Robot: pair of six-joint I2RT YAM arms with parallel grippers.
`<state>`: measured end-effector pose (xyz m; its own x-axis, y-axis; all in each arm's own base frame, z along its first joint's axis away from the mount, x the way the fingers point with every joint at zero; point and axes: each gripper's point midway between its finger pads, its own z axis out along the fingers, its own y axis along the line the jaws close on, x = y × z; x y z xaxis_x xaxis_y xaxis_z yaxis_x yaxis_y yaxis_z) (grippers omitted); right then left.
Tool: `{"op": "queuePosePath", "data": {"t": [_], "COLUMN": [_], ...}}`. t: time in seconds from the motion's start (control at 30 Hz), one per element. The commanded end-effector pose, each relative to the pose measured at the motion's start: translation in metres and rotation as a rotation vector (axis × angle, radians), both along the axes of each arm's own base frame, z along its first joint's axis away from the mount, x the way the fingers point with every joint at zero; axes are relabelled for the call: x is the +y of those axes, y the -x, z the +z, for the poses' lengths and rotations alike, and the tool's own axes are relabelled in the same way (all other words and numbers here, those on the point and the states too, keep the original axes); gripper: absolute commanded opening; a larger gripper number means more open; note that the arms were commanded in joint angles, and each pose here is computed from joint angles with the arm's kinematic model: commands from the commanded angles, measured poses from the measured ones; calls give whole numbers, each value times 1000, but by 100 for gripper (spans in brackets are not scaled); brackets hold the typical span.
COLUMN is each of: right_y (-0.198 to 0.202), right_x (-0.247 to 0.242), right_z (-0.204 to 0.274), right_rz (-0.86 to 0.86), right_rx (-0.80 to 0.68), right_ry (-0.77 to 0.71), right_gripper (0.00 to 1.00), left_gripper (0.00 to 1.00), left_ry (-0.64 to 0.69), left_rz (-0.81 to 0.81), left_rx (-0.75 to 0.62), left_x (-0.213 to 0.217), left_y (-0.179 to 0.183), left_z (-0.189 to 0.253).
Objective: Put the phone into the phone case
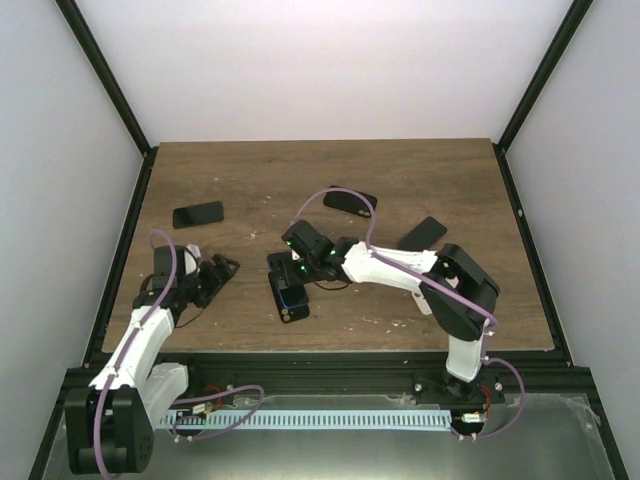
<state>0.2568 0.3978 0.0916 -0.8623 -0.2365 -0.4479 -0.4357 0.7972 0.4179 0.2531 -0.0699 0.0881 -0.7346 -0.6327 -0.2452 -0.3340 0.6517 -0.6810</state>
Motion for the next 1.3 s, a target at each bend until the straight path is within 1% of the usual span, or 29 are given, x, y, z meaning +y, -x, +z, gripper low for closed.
{"op": "queuePosePath", "data": {"t": [0.0, 0.27, 0.5, 0.73, 1.13, 1.27], "right_y": [1, 2, 4, 10, 18, 19], "right_x": [27, 34, 26, 15, -4, -7], "right_z": [5, -15, -35, -40, -50, -51], "right_rz": [44, 44, 29, 5, -58, -78], "right_rx": [-10, 2, -3, -10, 4, 19], "right_ry": [-80, -68, -17, 27, 47, 50], "right_gripper": [64, 64, 64, 64, 69, 73], "left_gripper": [92, 89, 86, 84, 78, 76], "left_ry": [66, 78, 91, 118, 128, 133], "left_rz": [-15, -16, -26, -39, -52, -66], "left_rx": [-23, -2, 17, 23, 39, 39], "left_x": [-8, -10, -12, -17, -19, -21], "left_y": [1, 5, 7, 8, 10, 10], "left_z": [1, -7, -13, -19, -23, -22]}}
